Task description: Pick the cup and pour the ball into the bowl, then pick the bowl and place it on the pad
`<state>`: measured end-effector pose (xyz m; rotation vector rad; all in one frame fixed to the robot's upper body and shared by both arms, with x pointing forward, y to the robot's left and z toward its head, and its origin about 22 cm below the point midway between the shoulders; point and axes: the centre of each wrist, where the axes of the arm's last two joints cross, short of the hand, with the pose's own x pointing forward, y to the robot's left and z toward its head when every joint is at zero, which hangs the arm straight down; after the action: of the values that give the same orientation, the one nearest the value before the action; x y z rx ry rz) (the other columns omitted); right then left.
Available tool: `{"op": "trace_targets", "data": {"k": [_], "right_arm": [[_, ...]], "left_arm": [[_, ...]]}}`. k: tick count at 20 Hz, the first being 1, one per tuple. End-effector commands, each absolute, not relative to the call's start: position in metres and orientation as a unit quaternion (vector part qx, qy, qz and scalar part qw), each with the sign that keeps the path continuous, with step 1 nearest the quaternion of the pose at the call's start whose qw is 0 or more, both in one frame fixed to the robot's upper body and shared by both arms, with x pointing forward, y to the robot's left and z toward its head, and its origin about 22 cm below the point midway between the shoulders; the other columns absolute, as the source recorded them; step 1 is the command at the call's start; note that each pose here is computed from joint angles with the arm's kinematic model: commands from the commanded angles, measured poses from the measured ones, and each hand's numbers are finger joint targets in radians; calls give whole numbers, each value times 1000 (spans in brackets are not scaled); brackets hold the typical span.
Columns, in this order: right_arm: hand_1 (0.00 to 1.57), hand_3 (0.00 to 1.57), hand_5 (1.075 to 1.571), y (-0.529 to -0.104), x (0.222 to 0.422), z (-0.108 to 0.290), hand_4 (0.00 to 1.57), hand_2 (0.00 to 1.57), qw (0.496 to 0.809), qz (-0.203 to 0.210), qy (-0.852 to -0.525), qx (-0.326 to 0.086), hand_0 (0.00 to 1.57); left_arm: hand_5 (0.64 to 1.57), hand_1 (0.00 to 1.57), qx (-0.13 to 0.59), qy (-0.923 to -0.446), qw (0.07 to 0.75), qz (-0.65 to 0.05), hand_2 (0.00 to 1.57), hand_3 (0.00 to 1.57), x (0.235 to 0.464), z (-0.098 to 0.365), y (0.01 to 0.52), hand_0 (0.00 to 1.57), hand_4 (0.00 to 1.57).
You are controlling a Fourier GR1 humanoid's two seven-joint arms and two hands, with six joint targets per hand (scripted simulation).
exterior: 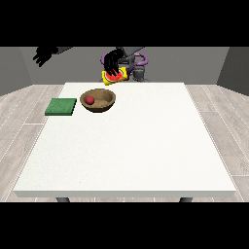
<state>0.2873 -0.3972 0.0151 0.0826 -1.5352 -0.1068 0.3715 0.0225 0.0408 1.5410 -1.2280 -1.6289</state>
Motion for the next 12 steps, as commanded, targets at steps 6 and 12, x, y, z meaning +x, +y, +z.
{"op": "trace_targets", "data": {"k": [6,12], "right_arm": [[0,107,1551,-414,271,9,740,0,722,-87,-686,-8,0],[0,0,1556,-400,268,-8,785,0,737,-104,-668,-17,0]], "left_arm": [[1556,949,450,-639,489,-387,1367,1079,399,92,93,949,1300],[1568,0,264,-732,606,-165,0,0,409,149,142,0,1150]]}}
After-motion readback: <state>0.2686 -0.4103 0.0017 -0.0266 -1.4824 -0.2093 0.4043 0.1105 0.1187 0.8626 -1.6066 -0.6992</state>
